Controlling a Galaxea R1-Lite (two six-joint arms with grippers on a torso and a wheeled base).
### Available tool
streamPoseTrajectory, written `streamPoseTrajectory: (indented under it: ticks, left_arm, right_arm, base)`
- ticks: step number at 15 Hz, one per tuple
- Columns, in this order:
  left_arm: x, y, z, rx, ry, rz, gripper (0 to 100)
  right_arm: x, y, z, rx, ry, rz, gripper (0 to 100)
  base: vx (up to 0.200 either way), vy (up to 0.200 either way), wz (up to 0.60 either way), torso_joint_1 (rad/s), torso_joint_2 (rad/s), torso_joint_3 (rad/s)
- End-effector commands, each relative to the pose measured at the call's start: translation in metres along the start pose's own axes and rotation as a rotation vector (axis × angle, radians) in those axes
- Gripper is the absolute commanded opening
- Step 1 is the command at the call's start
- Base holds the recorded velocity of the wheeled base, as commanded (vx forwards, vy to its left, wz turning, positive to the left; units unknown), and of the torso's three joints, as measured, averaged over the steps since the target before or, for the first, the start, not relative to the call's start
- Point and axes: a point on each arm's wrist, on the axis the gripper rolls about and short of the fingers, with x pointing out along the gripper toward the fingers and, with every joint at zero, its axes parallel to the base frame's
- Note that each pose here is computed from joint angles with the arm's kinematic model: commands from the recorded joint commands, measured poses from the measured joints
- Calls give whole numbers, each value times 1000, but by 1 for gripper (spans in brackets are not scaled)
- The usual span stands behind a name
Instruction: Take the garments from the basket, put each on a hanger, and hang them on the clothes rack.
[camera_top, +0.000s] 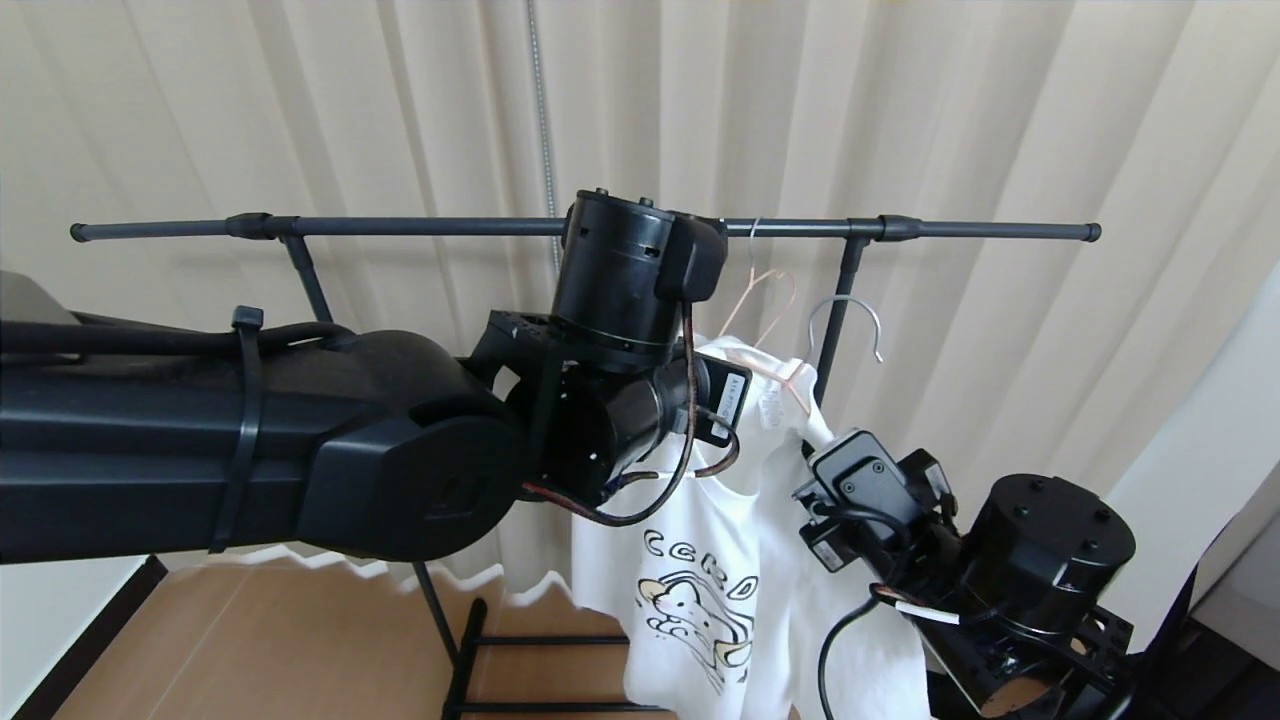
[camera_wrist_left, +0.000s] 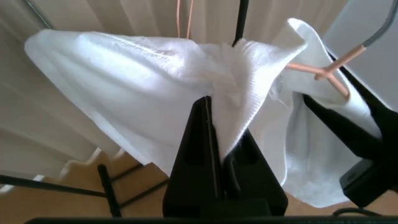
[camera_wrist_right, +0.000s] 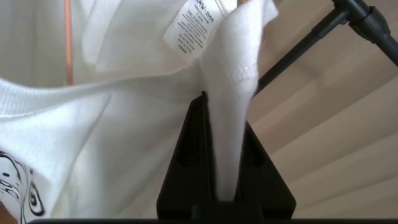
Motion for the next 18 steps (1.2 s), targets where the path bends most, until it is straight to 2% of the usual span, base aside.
streamPoseTrajectory:
  ticks: [1,4,12,13,18]
  left_arm:
    - [2,1,-6,49,-14,28,0]
    - [3,-1,-18,108,-5,29,0]
    - [6,-1,-22,109,-5,31,0]
    - [6,-1,-22,109,-5,31,100]
    - [0,2,-18,97,-23,36,100]
  right_arm:
    - [-3,-1,5,9,-23,-5,0]
    - [-2,-4,9,18,-36,-17,0]
    - [-14,-3,22,33,-83,5,0]
    - [-15,-3,23,35,-86,5,0]
    - [-19,-7,25,42,-99,4,0]
  base:
    - [0,0,0,0,0,0]
    - [0,0,0,0,0,0]
    - [0,0,0,0,0,0]
    - [0,0,0,0,0,0]
    - [0,0,0,0,0,0]
